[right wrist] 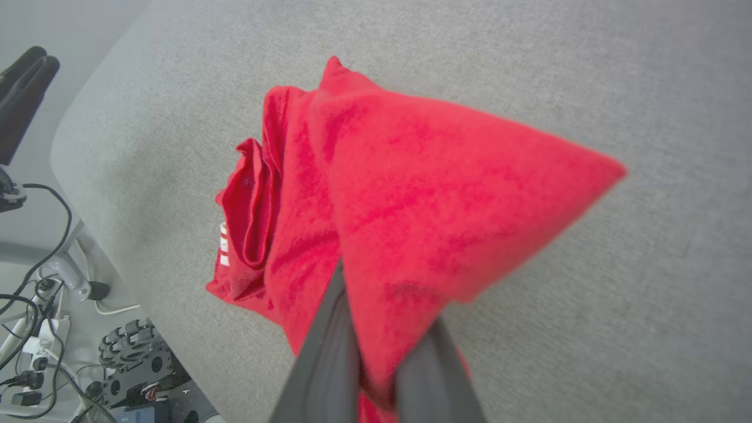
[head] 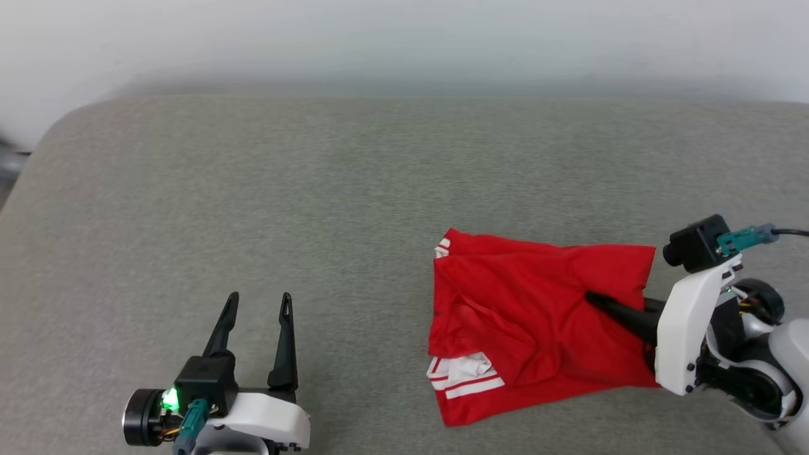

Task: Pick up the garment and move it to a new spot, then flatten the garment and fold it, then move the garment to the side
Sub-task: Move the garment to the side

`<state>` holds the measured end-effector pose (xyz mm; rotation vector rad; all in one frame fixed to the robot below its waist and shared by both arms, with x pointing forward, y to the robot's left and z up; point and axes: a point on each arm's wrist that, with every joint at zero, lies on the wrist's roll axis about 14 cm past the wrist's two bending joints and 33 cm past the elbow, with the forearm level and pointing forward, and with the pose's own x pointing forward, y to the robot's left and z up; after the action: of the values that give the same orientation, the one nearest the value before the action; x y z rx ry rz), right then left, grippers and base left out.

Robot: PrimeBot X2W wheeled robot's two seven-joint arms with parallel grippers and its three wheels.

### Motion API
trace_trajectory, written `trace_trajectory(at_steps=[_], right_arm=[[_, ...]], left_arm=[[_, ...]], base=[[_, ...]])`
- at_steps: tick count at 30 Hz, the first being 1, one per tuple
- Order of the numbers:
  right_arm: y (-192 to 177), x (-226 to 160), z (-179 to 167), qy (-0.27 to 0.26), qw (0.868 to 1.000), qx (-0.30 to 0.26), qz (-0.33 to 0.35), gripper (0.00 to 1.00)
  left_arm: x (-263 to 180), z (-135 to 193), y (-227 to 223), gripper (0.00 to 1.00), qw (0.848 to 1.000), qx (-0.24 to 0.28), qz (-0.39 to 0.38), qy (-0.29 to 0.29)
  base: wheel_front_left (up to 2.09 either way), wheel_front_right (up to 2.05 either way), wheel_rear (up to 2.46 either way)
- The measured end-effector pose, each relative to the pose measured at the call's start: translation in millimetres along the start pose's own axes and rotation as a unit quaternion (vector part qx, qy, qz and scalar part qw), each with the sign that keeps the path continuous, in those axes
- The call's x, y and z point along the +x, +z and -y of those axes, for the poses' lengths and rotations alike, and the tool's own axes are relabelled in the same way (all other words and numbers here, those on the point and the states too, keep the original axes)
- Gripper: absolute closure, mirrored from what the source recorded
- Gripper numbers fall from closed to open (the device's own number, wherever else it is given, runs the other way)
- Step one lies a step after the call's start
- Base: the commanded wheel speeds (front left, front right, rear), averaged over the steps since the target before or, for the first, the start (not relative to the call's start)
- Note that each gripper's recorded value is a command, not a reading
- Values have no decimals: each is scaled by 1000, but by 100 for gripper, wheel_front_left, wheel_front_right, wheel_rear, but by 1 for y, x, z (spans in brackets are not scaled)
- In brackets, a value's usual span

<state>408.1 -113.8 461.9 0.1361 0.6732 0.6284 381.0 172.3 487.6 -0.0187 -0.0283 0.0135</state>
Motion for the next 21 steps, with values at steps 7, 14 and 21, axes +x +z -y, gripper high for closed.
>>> trace_trajectory(at_steps=[7,14,21], right_arm=[[9,-55,39,-72,997,-39,11,100],[3,-97,103,-171,985,-33,2,100],[-13,-137,192,-298,953,-33,-52,100]], left_arm=[[22,30,7,0,999,-3,17,-45],[51,66,6,0,995,-5,29,-94],[77,80,-12,0,993,-5,23,-118]], base=[[0,0,0],[0,0,0],[0,0,0]])
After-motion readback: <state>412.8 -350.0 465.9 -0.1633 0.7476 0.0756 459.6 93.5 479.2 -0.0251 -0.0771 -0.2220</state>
